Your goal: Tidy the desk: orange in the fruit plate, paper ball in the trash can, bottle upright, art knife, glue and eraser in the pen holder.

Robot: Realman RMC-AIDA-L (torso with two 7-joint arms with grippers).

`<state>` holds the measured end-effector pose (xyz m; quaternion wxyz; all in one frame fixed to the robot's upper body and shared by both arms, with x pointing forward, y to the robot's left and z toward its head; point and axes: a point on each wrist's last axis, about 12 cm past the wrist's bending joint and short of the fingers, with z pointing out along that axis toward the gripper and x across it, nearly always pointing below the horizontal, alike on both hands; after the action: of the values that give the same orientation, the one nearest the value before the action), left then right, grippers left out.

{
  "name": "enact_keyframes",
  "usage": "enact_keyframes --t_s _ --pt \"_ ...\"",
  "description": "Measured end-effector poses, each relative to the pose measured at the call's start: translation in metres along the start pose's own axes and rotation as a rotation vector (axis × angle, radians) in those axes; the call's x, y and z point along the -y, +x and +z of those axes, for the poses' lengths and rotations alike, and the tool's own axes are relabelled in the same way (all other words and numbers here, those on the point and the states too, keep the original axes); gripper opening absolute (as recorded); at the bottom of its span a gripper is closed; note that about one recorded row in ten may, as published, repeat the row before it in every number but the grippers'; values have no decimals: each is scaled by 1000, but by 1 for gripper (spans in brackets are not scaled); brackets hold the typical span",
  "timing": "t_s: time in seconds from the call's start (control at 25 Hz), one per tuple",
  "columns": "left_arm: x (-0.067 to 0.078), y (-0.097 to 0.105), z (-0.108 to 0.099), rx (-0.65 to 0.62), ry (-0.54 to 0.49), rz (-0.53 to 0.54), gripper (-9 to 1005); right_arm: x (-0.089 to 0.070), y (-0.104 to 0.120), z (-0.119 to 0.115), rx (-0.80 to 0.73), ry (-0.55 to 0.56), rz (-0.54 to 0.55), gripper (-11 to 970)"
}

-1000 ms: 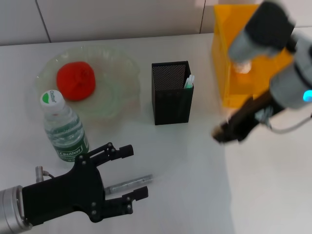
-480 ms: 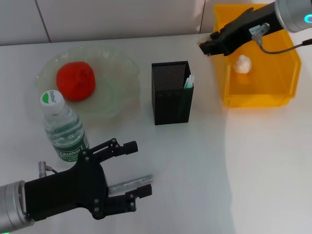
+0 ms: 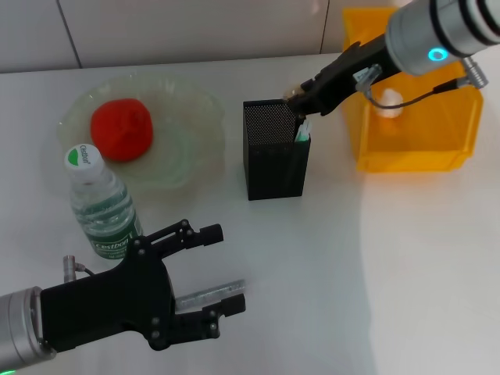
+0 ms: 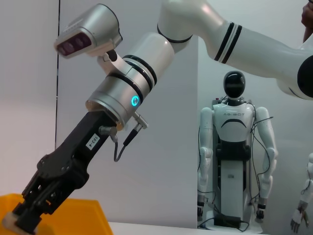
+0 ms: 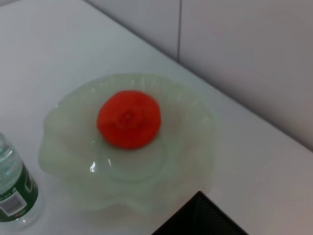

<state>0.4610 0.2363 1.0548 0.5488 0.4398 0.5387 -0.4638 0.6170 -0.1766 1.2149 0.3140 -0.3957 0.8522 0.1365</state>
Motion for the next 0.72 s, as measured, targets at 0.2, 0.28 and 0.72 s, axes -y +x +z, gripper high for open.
enact_keyframes --t_s 0.2,0.28,0.72 --pt "0 0 0 1 1 2 812 -4 -3 12 -14 -10 -25 417" --pt "0 0 0 2 1 2 812 -5 -4 13 -6 -9 -29 424" --pt "1 -2 -1 19 -1 3 812 -11 -5 -13 130 -14 -31 598"
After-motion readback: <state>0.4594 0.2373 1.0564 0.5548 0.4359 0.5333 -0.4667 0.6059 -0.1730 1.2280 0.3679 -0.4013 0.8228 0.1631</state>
